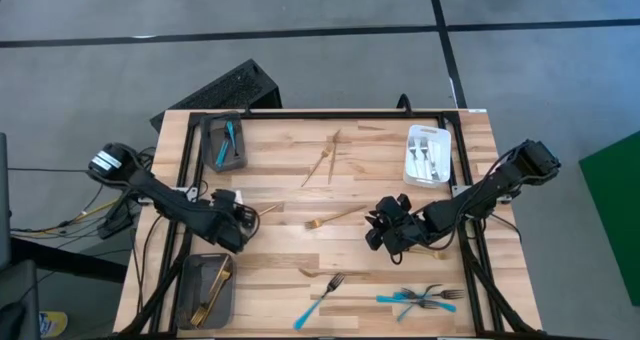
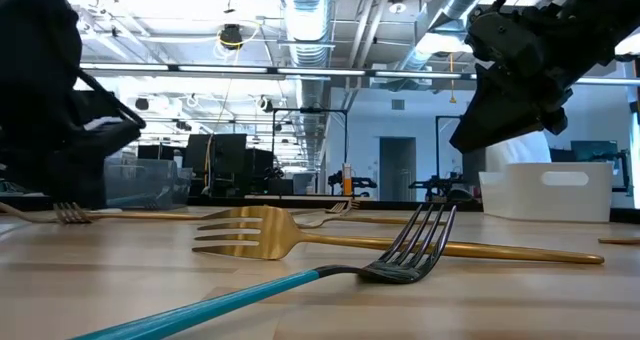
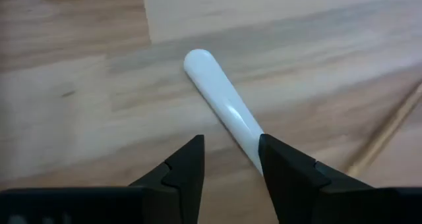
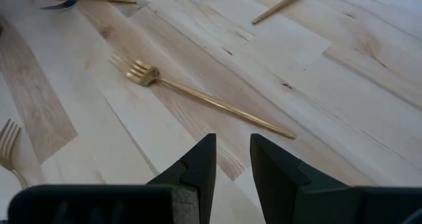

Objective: Sort silverware by color (type)
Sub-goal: Put the white fork into the white bin

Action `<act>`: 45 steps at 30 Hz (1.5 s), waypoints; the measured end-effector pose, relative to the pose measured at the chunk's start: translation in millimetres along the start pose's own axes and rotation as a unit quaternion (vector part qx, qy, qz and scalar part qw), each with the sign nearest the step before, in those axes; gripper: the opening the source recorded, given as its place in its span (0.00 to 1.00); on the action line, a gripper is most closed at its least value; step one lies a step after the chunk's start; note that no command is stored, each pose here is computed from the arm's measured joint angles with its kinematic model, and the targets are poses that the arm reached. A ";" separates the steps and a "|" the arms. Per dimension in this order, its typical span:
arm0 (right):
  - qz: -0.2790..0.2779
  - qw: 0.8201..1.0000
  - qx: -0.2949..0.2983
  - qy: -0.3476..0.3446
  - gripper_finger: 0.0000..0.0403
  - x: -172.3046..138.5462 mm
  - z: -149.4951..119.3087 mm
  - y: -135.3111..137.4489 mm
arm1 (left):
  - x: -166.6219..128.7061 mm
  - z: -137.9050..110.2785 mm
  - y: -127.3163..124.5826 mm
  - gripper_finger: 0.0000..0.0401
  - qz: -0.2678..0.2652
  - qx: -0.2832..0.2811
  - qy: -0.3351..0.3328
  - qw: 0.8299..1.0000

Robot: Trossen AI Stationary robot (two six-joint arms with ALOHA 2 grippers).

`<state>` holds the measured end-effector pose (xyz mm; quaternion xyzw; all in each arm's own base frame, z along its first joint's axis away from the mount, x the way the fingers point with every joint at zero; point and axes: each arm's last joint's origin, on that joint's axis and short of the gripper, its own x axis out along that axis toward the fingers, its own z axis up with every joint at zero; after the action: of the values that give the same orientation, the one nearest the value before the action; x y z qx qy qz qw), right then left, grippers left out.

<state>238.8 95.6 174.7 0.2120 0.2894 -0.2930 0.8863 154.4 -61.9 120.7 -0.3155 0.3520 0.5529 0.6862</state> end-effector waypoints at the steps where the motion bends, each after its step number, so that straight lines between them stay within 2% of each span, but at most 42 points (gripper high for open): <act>1: 0.000 1.000 0.000 0.000 0.30 0.0 0.0 0.0 | 1.7 -1.3 -1.2 0.35 0.000 -0.005 -0.005 1.000; 7: -0.001 1.000 -0.001 0.000 0.30 0.0 -0.1 -0.2 | 2.4 -2.9 -7.1 0.41 -0.006 -0.029 -0.010 1.000; 15: -0.001 1.000 -0.001 0.000 0.30 0.0 -0.1 -0.2 | -10.0 4.2 -24.5 0.43 -0.036 0.026 -0.011 0.999; 22: -0.001 1.000 -0.001 0.001 0.30 0.0 -0.1 -0.2 | -15.2 7.7 -31.6 0.43 -0.052 0.025 -0.030 0.998; 25: -0.001 1.000 -0.001 0.001 0.30 0.0 -0.1 -0.2 | -14.7 7.1 -31.7 0.43 -0.052 0.025 -0.024 0.998; 29: -0.001 1.000 -0.001 0.001 0.30 0.0 -0.1 -0.2 | -7.2 1.7 -31.6 0.43 -0.079 0.012 -0.013 0.997; 32: -0.001 1.000 -0.001 0.000 0.30 0.0 -0.1 -0.2 | -0.1 -4.1 -33.9 0.43 -0.109 0.020 -0.004 0.994; 35: -0.001 1.000 -0.001 0.000 0.30 0.0 -0.1 -0.2 | 5.4 -6.9 -32.9 0.43 -0.107 0.034 -0.003 0.994; 38: 0.000 1.000 0.001 0.000 0.30 0.0 0.1 0.1 | 10.2 -8.9 -31.6 0.40 -0.083 0.055 0.003 0.995; 40: 0.000 1.000 0.001 0.000 0.30 0.0 0.1 0.1 | 14.7 -10.8 -31.5 0.36 -0.069 0.096 0.002 0.993; 45: 0.002 1.000 0.006 -0.003 0.30 0.8 1.4 0.3 | 21.6 -15.3 -34.2 0.19 -0.060 0.156 -0.018 0.986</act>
<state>240.0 94.8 175.3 0.2168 0.2847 -0.2935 0.8864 188.9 -69.4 95.7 -0.2156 0.4019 0.4546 0.7651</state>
